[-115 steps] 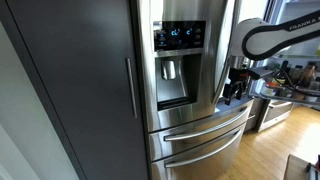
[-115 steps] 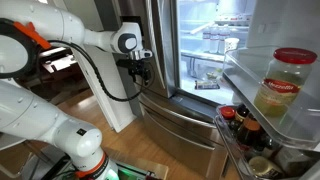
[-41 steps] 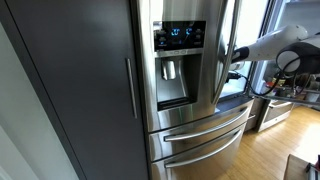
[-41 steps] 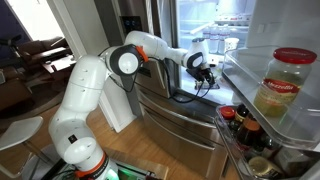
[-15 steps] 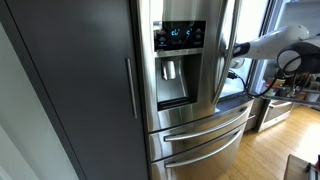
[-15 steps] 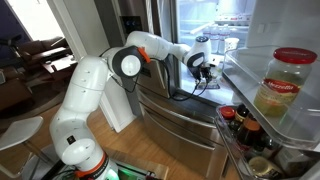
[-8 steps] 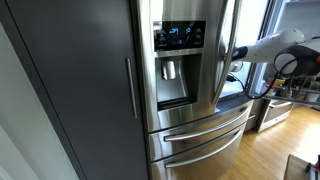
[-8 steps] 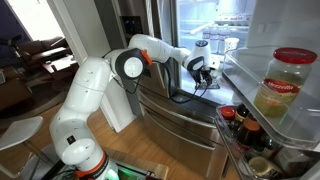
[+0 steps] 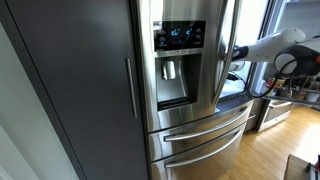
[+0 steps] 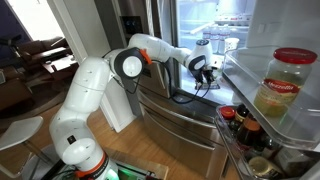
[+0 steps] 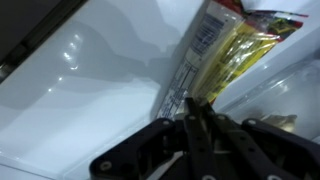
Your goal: Put the plastic on the top shelf of the fridge door
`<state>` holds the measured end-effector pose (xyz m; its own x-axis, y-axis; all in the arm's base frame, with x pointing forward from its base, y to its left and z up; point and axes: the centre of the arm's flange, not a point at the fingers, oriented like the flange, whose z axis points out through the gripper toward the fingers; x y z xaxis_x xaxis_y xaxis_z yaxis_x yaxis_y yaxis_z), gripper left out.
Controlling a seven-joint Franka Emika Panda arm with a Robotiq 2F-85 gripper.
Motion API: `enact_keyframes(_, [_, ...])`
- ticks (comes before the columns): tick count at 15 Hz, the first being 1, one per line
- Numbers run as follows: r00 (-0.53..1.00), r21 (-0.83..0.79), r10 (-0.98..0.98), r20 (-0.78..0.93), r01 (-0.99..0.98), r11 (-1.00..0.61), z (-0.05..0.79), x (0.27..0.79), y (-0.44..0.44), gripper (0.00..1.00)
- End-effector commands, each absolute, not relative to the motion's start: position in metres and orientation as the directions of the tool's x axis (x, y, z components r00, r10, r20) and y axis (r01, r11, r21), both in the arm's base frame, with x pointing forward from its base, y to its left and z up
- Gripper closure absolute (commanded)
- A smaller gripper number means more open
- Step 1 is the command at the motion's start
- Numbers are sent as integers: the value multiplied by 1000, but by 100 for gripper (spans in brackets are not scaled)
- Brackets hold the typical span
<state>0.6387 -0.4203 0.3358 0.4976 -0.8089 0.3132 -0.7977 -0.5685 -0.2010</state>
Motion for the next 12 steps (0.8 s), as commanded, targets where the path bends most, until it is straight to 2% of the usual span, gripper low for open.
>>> enact_keyframes(1, [498,-152,-823,273,-823,-548,339,624,-416,100])
enact_keyframes(5, [495,-115,-835,242,-839,-531,371,603,-406,100])
enact_keyframes(12, [538,-32,-835,118,-838,-545,456,532,-381,100])
